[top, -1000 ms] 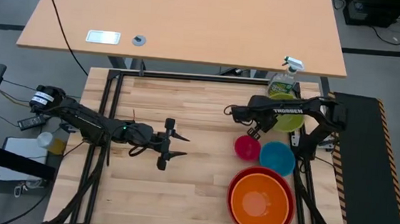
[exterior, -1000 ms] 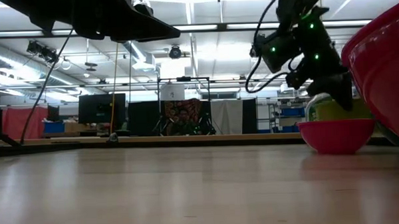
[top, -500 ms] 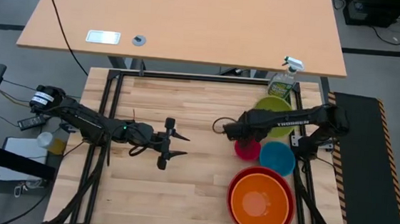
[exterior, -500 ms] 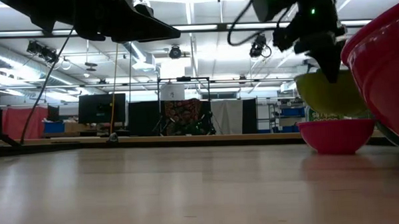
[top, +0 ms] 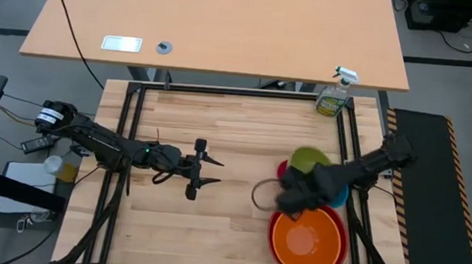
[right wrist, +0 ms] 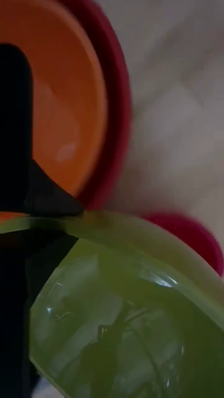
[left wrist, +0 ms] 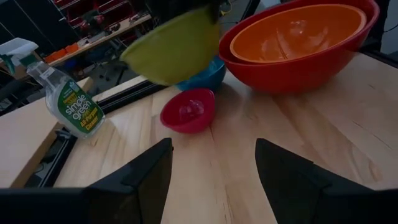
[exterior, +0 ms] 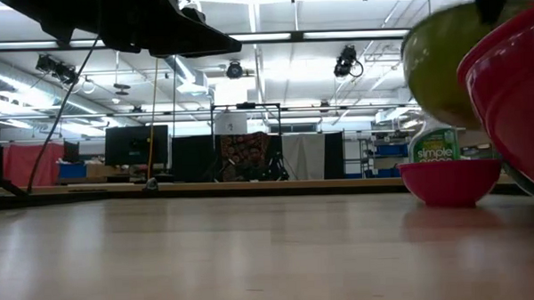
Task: Nest bowls inside each other
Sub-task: Stack the green bowl on the orange bowl
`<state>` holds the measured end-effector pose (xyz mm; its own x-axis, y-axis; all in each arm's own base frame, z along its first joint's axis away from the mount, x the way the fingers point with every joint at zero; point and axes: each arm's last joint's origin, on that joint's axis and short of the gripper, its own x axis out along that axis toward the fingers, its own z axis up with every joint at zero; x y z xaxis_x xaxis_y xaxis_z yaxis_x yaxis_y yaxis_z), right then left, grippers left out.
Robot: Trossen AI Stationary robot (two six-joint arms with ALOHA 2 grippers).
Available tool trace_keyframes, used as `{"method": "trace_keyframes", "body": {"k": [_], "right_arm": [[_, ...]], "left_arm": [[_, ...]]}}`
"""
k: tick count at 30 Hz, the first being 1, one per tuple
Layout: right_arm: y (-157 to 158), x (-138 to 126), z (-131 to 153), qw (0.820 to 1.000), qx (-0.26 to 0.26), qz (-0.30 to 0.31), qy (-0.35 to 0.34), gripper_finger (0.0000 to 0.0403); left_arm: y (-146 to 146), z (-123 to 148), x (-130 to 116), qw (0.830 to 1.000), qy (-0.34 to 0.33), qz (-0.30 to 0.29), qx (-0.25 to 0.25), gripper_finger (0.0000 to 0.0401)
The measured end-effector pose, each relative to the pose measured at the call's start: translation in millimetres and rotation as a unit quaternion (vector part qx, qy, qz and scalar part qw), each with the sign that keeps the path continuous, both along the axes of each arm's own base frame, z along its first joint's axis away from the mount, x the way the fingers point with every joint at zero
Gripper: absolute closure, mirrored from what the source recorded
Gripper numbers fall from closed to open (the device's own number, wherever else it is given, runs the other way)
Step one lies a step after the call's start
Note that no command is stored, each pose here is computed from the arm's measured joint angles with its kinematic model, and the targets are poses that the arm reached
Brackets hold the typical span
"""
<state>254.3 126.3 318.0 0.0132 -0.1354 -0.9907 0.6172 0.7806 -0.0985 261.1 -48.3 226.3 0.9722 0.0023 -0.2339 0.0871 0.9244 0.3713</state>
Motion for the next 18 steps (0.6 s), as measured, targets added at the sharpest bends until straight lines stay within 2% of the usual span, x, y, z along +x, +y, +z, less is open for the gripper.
{"method": "trace_keyframes", "body": {"k": [9, 15, 18], "right_arm": [[54, -31, 26, 0.998, 0.03, 0.031, -0.054, 0.0371], [67, -40, 38, 0.994, 0.025, 0.053, -0.095, 0.0371], [73, -41, 39, 0.992, 0.041, 0.058, -0.102, 0.0371]], "left_arm": [[0, 0, 0, 1.0, -0.002, 0.0, 0.001, 0.0168], [0, 4, 1, 1.0, -0.021, -0.002, 0.005, 0.0168], [0, 4, 1, 1.0, -0.022, -0.002, 0.005, 0.0168]]}}
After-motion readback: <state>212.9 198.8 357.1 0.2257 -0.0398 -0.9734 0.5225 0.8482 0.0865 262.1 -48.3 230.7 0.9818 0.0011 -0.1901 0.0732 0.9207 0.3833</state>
